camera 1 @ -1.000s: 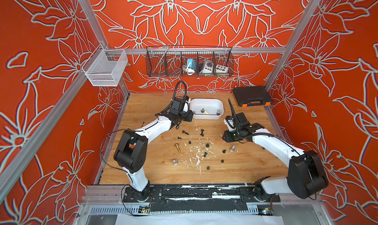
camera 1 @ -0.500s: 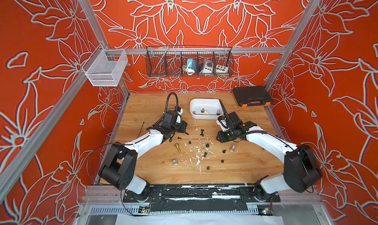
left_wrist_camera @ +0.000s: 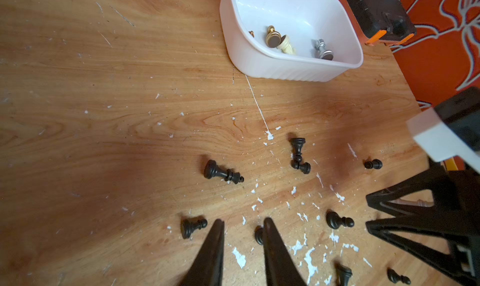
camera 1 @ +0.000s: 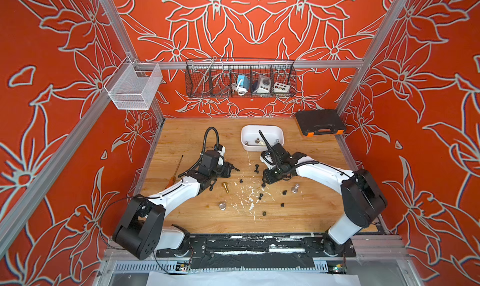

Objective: Put the chess pieces into the storage box
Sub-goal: Pick up the chess piece at the center of the board.

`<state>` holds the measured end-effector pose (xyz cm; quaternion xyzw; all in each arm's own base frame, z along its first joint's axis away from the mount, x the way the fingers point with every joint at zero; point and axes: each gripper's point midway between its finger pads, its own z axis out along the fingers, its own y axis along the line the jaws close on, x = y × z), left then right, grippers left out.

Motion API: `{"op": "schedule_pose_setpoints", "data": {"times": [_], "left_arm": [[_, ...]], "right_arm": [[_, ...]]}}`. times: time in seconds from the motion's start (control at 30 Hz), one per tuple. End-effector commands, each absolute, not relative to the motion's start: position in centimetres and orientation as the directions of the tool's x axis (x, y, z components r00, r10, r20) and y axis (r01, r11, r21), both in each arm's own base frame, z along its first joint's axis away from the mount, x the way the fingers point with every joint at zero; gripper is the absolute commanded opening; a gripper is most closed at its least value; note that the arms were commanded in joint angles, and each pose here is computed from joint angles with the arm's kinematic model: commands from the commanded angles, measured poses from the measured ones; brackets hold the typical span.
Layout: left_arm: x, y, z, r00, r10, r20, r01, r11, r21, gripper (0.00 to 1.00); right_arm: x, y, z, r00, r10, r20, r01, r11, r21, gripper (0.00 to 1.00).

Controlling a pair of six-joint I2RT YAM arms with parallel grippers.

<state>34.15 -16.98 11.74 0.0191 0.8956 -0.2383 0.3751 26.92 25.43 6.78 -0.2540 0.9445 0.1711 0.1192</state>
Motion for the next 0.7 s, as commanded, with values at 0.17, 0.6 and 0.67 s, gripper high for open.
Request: {"op": "schedule_pose_setpoints", "data": {"times": [0.17, 0.6, 0.67], "left_arm": [[34.3, -17.2, 12.4, -0.704, -0.165, -0.691, 0.228, 0.868, -0.441, 0.28], [34.6, -17.5, 12.3, -0.707, -0.169, -0.687, 0.231, 0.863, -0.450, 0.28], [34.6, -17.5, 12.2, -0.710, -0.167, -0.684, 0.227, 0.865, -0.448, 0.28]], "right_arm": [[26.7, 26.1, 5.6, -0.837, -0.480, -0.263, -0.538, 0.810, 0.233, 0.38], [26.9, 26.5, 4.6, -0.834, -0.497, -0.239, -0.546, 0.807, 0.227, 0.26], [26.8, 26.5, 4.5, -0.834, -0.499, -0.235, -0.546, 0.806, 0.229, 0.26]]}}
